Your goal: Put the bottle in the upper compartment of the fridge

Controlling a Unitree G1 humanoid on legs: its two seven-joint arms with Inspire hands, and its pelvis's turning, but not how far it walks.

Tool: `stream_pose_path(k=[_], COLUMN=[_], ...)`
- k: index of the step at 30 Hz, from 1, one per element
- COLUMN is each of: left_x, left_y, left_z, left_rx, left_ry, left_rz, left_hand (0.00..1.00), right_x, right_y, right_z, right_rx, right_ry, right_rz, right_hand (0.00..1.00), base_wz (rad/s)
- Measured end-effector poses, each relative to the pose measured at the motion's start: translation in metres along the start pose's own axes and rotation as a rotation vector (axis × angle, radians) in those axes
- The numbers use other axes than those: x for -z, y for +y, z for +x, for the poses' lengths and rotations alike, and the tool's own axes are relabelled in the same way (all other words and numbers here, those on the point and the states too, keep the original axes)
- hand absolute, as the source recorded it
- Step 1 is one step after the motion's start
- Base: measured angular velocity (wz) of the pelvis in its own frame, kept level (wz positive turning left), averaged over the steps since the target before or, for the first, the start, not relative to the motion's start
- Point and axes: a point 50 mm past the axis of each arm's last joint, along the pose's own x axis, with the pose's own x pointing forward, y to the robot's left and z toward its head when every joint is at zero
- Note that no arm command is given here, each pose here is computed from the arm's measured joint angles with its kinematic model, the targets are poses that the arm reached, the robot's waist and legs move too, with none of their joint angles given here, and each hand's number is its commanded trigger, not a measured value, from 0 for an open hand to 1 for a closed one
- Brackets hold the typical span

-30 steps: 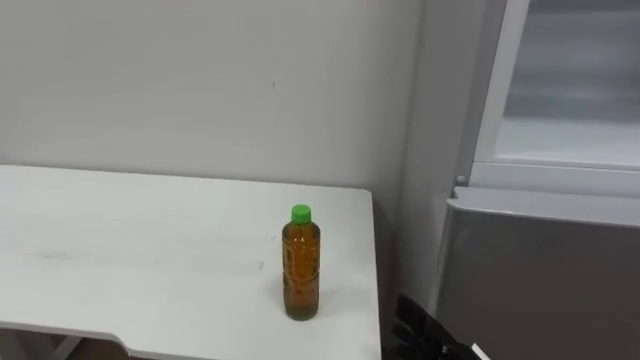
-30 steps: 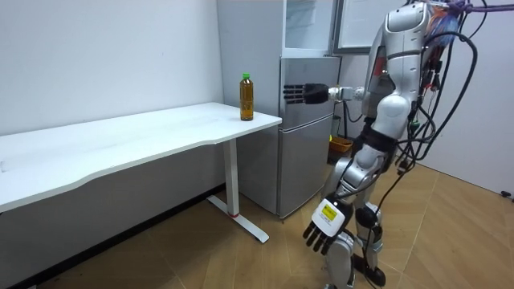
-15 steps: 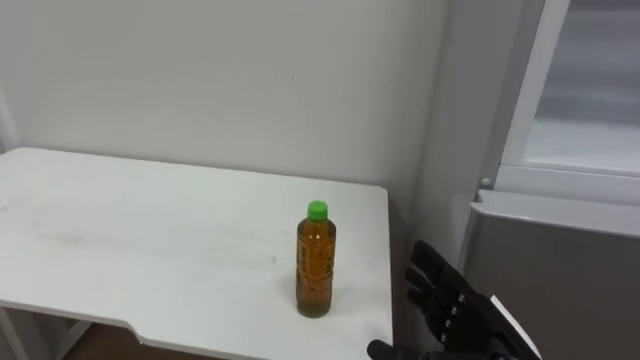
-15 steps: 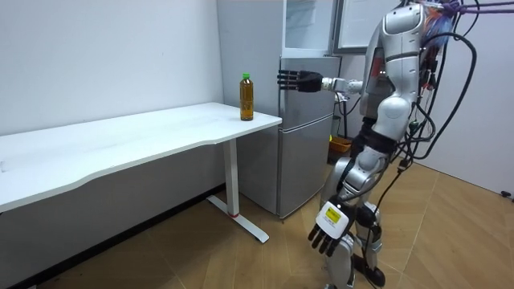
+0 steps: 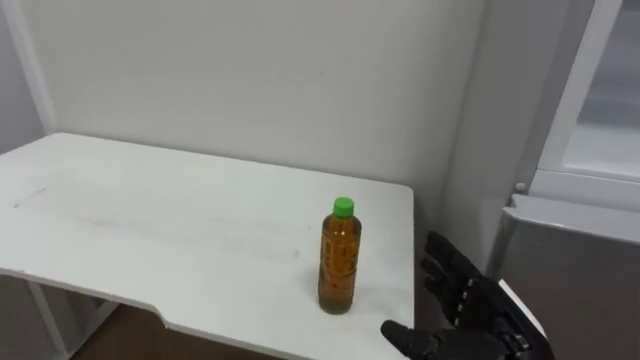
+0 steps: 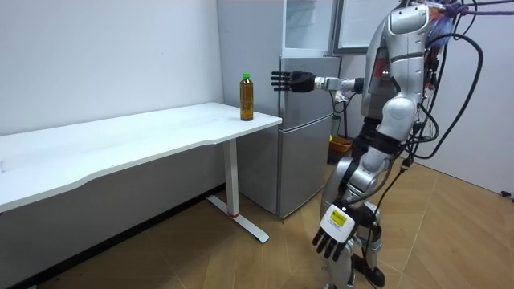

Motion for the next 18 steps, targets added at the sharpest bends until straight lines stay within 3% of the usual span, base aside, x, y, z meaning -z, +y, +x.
stream_pose_path(k=[10,18], left_x=[-0.003,-0.015], left_y=[0.004,0.019], left_z=[0.000,0.002], left_rx=[-0.014,-0.050], left_ry=[-0.004,-0.025], left_rz=[0.001,-0.014], left_hand=[0.00,0.00], right_x=[0.002,0.010], right_y=[0.001,-0.004], right_z=[0.017,0.048], right_rx=[0.050,0.103], right_ry=[0.012,0.091], right_rz=[0.098,0.138], right_hand=[0.00,0.00], base_wz=[0.12,0.12])
